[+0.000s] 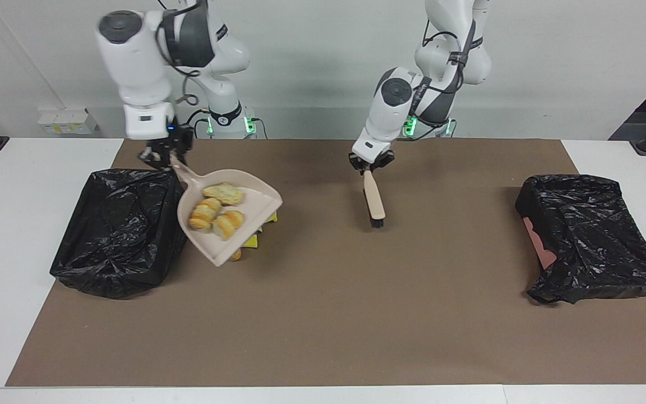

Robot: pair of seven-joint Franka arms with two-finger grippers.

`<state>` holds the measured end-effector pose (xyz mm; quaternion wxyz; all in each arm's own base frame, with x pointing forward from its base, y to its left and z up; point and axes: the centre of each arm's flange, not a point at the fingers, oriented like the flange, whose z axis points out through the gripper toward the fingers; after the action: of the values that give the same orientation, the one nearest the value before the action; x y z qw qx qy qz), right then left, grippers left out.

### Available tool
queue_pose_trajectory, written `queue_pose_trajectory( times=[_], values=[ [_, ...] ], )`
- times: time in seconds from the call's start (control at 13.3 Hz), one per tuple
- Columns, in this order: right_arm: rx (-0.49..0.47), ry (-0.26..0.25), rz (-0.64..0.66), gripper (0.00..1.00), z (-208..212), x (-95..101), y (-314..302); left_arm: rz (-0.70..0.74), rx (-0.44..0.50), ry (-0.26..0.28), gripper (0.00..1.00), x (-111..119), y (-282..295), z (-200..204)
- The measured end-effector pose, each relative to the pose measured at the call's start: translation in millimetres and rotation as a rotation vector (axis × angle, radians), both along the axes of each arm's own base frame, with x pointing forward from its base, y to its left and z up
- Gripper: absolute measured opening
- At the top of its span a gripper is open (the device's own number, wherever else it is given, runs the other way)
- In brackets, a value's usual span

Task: Sweep and dump trash in bin
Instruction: 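Carry the dustpan to the nearby black bag and tip it with the right gripper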

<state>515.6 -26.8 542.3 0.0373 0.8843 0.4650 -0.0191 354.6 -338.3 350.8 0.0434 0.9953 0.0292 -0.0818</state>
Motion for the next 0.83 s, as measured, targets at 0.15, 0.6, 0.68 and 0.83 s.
queue_pose_trajectory(
  times=[0.15, 0.6, 0.68, 0.83],
  values=[
    [-0.032, 0.014, 0.052, 0.31, 2.0, -7.2, -68.1, 0.003, -0.016, 0.009, 0.25, -20.9, -10.4, -13.9],
    [-0.305, 0.067, 0.284, 0.31, 20.6, -37.9, -206.5, 0.032, -0.025, 0.018, 0.55, -26.9, -14.4, -16.5],
    [-0.353, 0.089, 0.324, 0.31, 22.8, -37.6, -208.8, 0.047, -0.034, 0.010, 0.65, -18.8, -12.0, -11.8],
    [-0.438, 0.129, 0.402, 0.31, 24.4, -31.7, -203.6, 0.076, -0.047, -0.025, 0.92, 11.0, 5.1, -0.2]
  ],
)
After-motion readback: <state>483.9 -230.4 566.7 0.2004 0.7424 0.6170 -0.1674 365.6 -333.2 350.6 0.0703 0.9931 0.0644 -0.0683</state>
